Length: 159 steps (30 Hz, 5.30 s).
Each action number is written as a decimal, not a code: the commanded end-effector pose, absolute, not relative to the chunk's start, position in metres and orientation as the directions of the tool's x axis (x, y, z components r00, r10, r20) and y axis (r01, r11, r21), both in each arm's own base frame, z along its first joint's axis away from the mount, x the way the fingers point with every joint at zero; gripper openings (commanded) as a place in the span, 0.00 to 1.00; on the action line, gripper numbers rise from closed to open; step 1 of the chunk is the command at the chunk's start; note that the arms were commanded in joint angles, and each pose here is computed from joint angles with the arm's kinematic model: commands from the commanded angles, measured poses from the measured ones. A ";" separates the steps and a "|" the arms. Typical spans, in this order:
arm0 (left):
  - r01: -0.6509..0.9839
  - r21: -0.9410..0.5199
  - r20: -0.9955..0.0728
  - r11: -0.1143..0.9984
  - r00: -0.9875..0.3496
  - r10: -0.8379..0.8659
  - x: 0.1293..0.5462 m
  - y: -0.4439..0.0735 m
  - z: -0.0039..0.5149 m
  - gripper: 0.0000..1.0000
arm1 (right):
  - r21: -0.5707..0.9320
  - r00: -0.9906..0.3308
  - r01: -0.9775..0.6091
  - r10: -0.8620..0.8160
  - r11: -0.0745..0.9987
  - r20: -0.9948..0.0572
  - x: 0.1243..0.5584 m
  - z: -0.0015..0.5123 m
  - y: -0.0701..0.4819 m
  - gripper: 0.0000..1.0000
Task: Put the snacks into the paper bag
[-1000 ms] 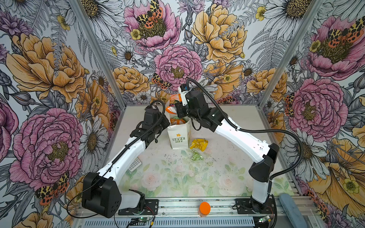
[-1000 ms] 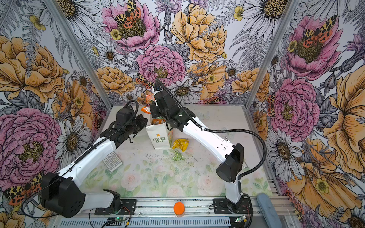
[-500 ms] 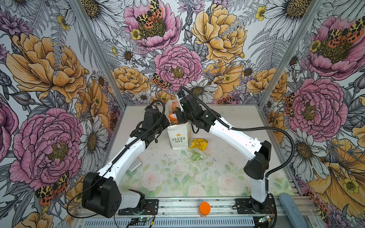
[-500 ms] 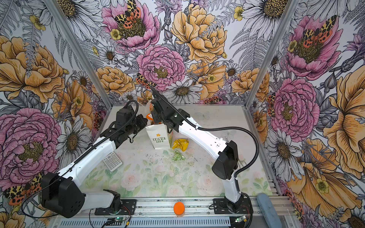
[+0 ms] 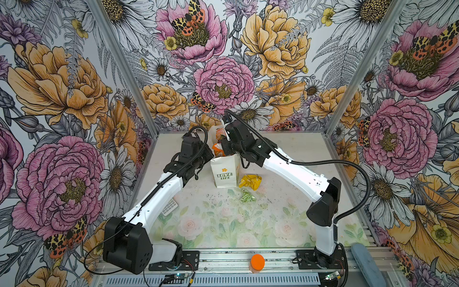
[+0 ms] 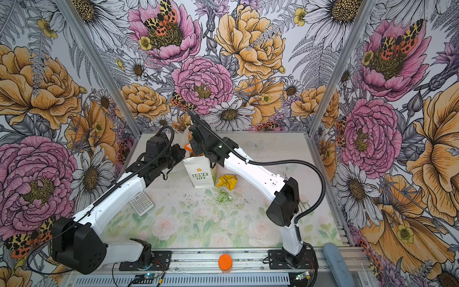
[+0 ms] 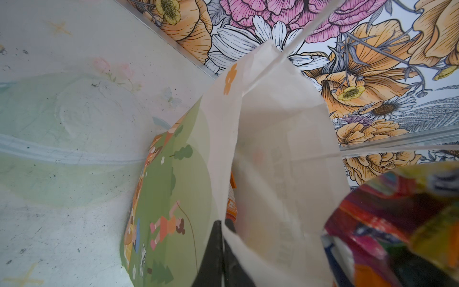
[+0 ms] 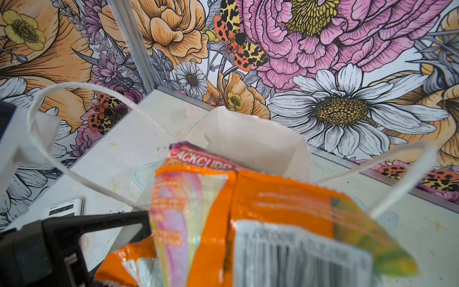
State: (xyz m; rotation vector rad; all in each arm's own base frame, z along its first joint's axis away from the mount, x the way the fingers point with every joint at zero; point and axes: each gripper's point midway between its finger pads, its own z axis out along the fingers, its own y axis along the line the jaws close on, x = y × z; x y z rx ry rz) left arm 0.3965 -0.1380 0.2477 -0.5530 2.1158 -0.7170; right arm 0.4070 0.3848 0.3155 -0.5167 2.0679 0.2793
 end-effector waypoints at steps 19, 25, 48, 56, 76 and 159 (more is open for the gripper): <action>-0.166 -0.635 -0.542 0.755 -0.601 -0.588 0.389 -0.137 0.233 0.00 | -0.010 -0.398 -0.465 -0.220 0.885 -0.891 0.405 0.345 0.389 0.40; -0.166 -0.634 -0.546 0.755 -0.596 -0.589 0.388 -0.136 0.235 0.00 | -0.012 -0.399 -0.468 -0.224 0.884 -0.889 0.406 0.343 0.392 0.43; -0.167 -0.633 -0.541 0.756 -0.603 -0.586 0.391 -0.138 0.232 0.00 | -0.035 -0.382 -0.454 -0.230 0.890 -0.895 0.408 0.348 0.388 0.51; -0.162 -0.633 -0.544 0.757 -0.602 -0.585 0.390 -0.137 0.234 0.00 | -0.040 -0.382 -0.447 -0.232 0.893 -0.895 0.408 0.348 0.386 0.52; -0.251 -0.638 -0.522 0.728 -0.554 -0.649 0.382 -0.079 0.217 0.00 | -0.061 -0.403 -0.400 -0.235 0.915 -0.884 0.403 0.340 0.367 0.54; 0.037 -0.564 -0.538 0.825 -0.774 -0.333 0.414 -0.148 0.204 0.00 | -0.085 -0.592 -0.725 -0.682 0.684 -0.429 0.343 0.063 0.275 0.76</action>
